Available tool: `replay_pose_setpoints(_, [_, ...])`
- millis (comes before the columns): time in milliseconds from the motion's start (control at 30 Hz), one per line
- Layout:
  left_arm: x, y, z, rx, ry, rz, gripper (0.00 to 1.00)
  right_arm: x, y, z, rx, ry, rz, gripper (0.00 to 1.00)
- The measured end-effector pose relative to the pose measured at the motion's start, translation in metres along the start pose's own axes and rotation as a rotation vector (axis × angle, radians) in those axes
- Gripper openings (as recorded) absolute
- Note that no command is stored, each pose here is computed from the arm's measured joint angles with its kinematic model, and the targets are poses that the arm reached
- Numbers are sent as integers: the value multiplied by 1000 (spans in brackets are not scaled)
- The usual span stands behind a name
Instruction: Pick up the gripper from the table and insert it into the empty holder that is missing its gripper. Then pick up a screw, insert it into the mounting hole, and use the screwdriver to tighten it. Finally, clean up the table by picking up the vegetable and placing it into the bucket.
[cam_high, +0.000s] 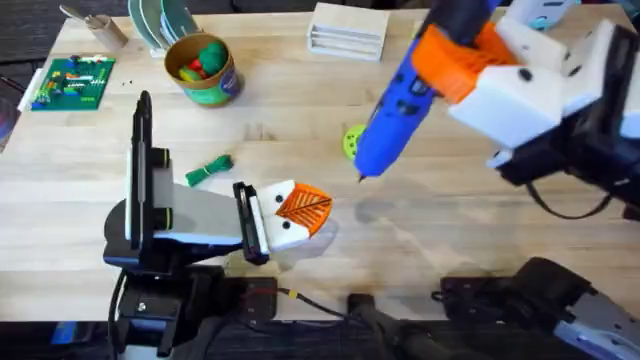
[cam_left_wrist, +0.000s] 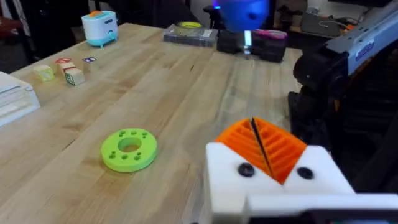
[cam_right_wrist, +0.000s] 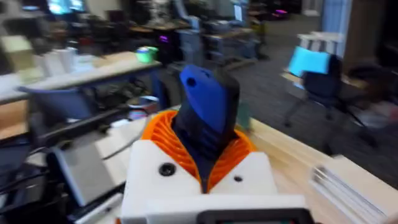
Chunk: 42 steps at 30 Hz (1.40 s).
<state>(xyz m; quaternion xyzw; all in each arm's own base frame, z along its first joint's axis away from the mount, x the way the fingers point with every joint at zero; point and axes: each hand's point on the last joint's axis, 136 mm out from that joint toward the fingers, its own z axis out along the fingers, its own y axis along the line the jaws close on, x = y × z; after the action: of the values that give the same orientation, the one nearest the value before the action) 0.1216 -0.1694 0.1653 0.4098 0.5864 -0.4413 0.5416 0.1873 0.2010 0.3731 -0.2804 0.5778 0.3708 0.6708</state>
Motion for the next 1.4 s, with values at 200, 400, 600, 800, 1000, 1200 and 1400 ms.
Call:
replay_pose_setpoints(200, [0, 0, 0, 0, 0, 0, 4, -10, 49, 21, -191, -78, -73, 25])
replay_pose_setpoints(400, [0, 0, 0, 0, 0, 0, 4, 0, 77, 56, -294, -122, -94, 25])
replay_pose_setpoints(600, [0, 0, 0, 0, 0, 0, 4, 10, 86, 73, -322, -139, -94, 25])
replay_pose_setpoints(800, [0, 0, 0, 0, 0, 0, 4, 15, 87, 75, -329, -127, -92, 25])
replay_pose_setpoints(1000, [0, 0, 0, 0, 0, 0, 4, 27, 87, 81, -339, -95, -86, 25])
replay_pose_setpoints(1200, [0, 0, 0, 0, 1, -3, 4, 41, 86, 88, -338, -58, -79, 25])
replay_pose_setpoints(1400, [0, 0, 0, 0, 0, -1, 4, 39, 86, 88, -338, -64, -81, 25])
